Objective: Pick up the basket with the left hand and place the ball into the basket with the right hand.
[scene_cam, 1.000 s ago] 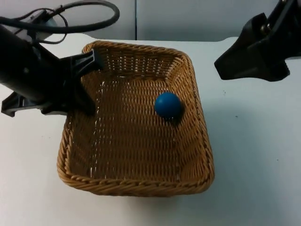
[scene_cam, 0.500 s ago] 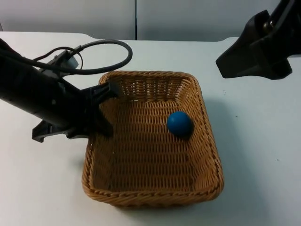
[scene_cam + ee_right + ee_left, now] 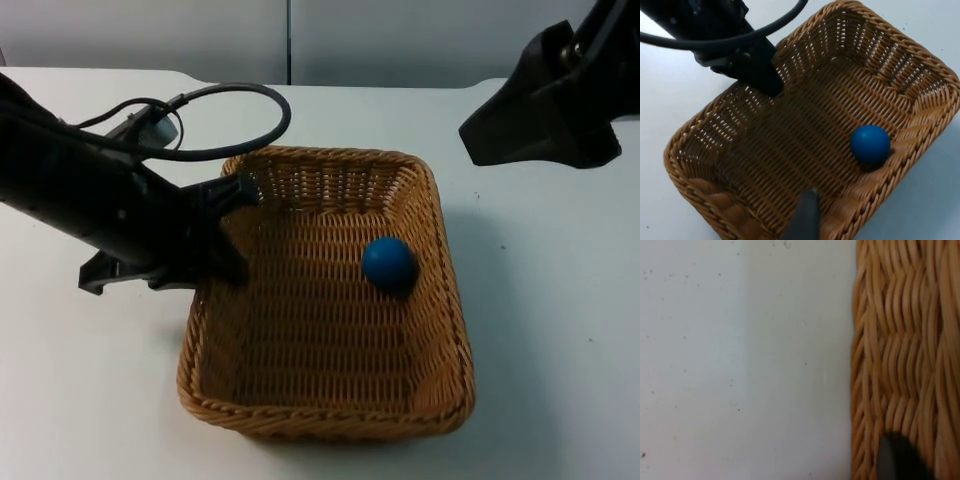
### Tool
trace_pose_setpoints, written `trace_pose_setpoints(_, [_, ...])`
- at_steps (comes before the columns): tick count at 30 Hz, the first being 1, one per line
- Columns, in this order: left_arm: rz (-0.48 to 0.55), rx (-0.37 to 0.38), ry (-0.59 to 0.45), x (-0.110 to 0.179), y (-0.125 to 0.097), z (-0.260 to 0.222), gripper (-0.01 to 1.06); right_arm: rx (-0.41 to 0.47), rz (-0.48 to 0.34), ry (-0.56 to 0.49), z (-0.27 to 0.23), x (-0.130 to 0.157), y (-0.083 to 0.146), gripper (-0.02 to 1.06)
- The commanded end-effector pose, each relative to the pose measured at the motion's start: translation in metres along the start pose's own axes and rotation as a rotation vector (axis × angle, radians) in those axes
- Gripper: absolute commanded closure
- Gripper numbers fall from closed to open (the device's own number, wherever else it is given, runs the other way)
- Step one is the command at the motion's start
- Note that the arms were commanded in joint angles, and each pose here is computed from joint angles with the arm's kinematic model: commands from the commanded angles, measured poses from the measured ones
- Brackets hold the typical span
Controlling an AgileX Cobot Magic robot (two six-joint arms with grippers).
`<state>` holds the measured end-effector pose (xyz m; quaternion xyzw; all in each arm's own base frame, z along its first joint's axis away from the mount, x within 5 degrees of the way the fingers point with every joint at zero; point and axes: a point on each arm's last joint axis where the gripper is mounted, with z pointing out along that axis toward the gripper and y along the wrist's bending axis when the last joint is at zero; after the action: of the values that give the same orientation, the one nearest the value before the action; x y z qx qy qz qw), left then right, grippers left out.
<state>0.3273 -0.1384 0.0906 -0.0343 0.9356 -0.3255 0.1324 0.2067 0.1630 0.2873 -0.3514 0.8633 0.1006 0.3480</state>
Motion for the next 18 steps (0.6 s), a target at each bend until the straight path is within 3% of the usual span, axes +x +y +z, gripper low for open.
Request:
trace_pose_setpoints(1, [0.01,0.044,0.012,0.0,-0.008,-0.001,0.76,-0.001,0.007,-0.012,-0.002,0.0,0.001,0.28])
trace_pose_setpoints(5, [0.022,0.066,0.039,0.002,-0.01,-0.001,0.26,-0.001,0.01,-0.012,-0.002,0.0,0.001,0.28])
trace_pose_setpoints(6, [0.022,0.066,0.039,0.002,-0.01,-0.001,0.26,-0.001,0.01,-0.012,-0.002,0.0,0.001,0.28])
trace_pose_setpoints(8, [0.025,0.081,0.051,0.003,-0.011,-0.002,0.15,-0.001,0.01,-0.012,-0.002,0.0,0.001,0.28])
trace_pose_setpoints(13, [0.044,0.111,0.053,0.003,-0.018,-0.008,0.13,-0.001,0.01,-0.012,-0.002,0.0,0.001,0.28])
trace_pose_setpoints(18, [0.145,0.071,-0.006,-0.005,-0.026,-0.03,0.13,0.0,0.01,-0.027,-0.002,-0.001,0.001,0.28])
